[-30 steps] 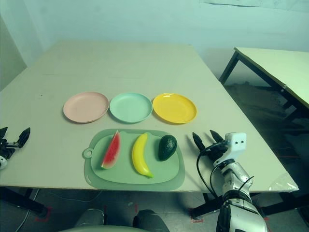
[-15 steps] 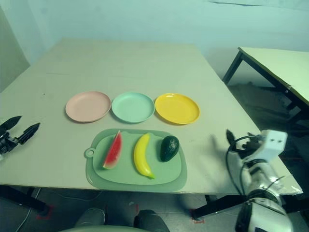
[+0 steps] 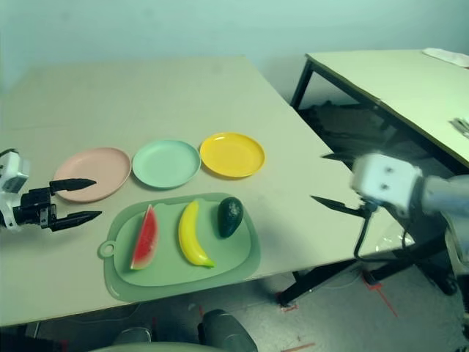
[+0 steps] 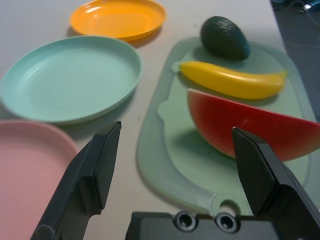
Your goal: Place the fruits into color-matched plates.
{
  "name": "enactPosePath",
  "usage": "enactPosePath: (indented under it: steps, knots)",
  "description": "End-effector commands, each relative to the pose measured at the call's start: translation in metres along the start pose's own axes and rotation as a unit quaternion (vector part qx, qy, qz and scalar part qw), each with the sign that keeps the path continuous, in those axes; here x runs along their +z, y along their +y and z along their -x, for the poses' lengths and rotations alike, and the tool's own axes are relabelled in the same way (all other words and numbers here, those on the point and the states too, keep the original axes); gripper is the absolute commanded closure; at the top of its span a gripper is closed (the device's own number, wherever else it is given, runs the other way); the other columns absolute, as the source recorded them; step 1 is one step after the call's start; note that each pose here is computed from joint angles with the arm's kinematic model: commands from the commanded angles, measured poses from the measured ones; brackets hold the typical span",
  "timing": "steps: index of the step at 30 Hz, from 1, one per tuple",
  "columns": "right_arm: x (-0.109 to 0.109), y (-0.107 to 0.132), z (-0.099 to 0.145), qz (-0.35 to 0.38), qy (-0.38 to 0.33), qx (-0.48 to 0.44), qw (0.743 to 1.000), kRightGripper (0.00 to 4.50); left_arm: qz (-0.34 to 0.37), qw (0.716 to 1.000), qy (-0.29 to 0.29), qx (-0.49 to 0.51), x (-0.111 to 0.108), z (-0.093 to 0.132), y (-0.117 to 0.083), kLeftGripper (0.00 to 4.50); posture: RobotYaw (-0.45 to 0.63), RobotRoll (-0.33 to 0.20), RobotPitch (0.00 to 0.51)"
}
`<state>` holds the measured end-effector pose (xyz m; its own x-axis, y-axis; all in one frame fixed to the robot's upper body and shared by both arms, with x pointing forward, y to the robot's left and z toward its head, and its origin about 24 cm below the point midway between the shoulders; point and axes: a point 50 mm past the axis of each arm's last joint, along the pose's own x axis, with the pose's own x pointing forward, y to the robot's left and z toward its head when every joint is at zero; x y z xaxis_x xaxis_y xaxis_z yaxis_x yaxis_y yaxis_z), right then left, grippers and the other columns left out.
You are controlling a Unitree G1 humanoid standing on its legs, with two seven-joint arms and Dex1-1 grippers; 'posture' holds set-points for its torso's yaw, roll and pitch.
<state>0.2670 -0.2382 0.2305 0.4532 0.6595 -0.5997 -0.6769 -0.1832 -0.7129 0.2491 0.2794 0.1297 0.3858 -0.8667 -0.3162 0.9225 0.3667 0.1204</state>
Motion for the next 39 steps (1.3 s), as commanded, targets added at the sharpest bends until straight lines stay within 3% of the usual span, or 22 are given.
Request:
enactPosePath:
  steps: [1,7,11,23,39]
  knots:
    - [0.015,-0.004,-0.027,0.062,-0.008,0.096,0.993,0.0,-0.015,0.999,0.031,-0.028,0.0,-0.004,-0.007,0.04,-0.11,0.0,0.021]
    - [0.022,0.001,-0.051,0.111,0.028,0.234,0.965,0.0,-0.032,0.999,0.033,-0.02,0.009,-0.003,-0.014,0.04,-0.03,0.0,0.027]
    - [0.018,0.003,-0.062,0.147,0.049,0.274,0.949,0.0,-0.037,0.998,0.042,-0.004,0.007,0.001,-0.019,0.04,0.01,0.0,0.032]
    - [0.008,-0.003,-0.105,0.149,0.061,0.292,0.943,0.0,-0.034,0.999,0.031,0.008,0.008,-0.009,-0.025,0.04,0.09,0.0,0.042]
    - [0.004,0.016,-0.118,0.14,0.051,0.334,0.931,0.0,-0.074,0.996,0.04,0.009,0.021,-0.001,-0.011,0.04,0.1,0.0,0.043]
